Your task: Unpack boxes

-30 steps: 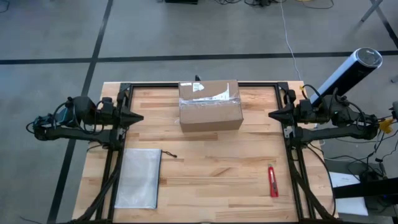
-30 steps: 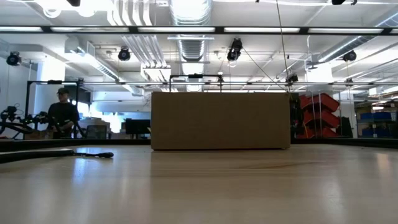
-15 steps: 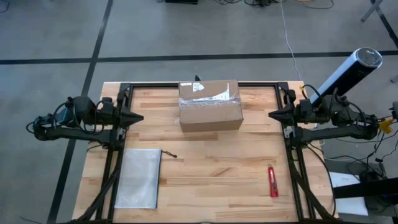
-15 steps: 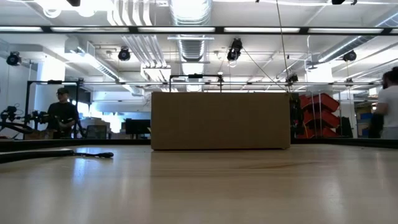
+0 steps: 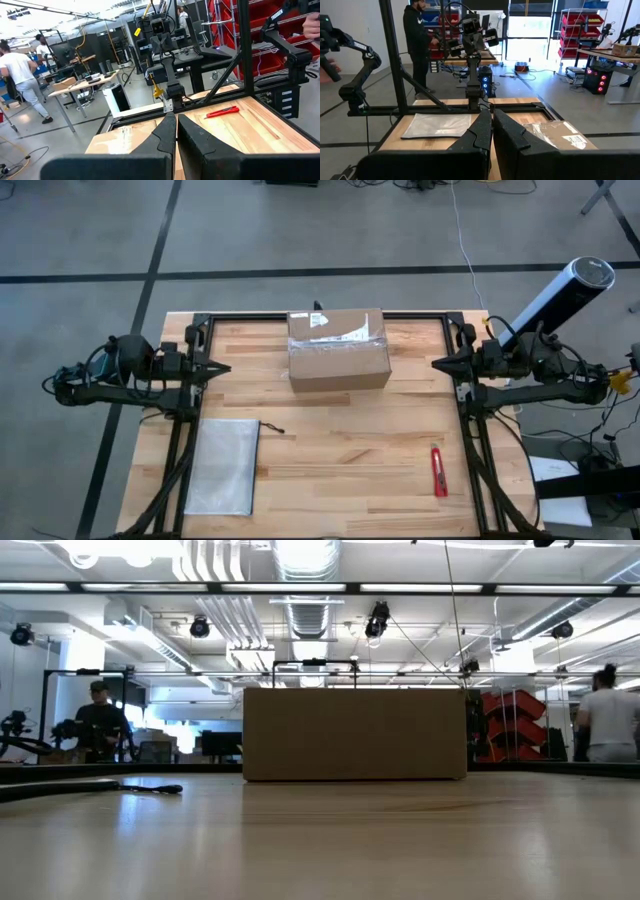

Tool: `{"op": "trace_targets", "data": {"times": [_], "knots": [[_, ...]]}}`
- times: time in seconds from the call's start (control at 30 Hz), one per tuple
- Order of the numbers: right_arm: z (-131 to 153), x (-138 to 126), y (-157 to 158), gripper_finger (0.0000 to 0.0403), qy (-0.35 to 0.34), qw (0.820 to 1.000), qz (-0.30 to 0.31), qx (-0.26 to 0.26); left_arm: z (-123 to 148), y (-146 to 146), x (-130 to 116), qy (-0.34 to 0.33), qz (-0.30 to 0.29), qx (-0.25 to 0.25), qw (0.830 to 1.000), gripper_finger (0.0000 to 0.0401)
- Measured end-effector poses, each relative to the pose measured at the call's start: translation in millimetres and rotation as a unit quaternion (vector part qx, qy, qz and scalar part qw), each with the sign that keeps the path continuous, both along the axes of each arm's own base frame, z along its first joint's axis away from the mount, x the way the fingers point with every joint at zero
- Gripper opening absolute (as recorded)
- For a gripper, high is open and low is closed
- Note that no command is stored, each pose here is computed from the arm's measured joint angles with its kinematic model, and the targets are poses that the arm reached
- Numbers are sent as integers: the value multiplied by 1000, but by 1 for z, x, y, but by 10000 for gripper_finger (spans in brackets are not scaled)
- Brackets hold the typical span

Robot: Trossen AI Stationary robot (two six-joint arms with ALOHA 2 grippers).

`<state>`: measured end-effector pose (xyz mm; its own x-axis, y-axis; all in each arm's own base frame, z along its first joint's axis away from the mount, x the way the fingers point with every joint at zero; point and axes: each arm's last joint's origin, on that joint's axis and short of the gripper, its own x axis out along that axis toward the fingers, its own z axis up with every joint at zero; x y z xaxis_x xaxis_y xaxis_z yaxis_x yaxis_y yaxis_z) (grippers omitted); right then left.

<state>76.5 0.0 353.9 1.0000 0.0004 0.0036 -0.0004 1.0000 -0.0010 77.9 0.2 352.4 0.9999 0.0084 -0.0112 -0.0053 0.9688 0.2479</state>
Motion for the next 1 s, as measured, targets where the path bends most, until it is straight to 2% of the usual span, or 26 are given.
{"op": "trace_targets", "data": {"times": [0.33, 0.7, 1.0], "knots": [[0, 0, 0, 0, -1, 1000, 0, 30, 0, 0, 0, 0, 0, -1, 1000, 0], [-13, 48, 0, 0, 85, 996, 0, -10, 0, 0, 0, 1, 1, -35, 999, 0], [-34, 89, 0, 0, 164, 986, 5, -39, 0, 0, 0, 1, 1, -59, 998, 0]]}}
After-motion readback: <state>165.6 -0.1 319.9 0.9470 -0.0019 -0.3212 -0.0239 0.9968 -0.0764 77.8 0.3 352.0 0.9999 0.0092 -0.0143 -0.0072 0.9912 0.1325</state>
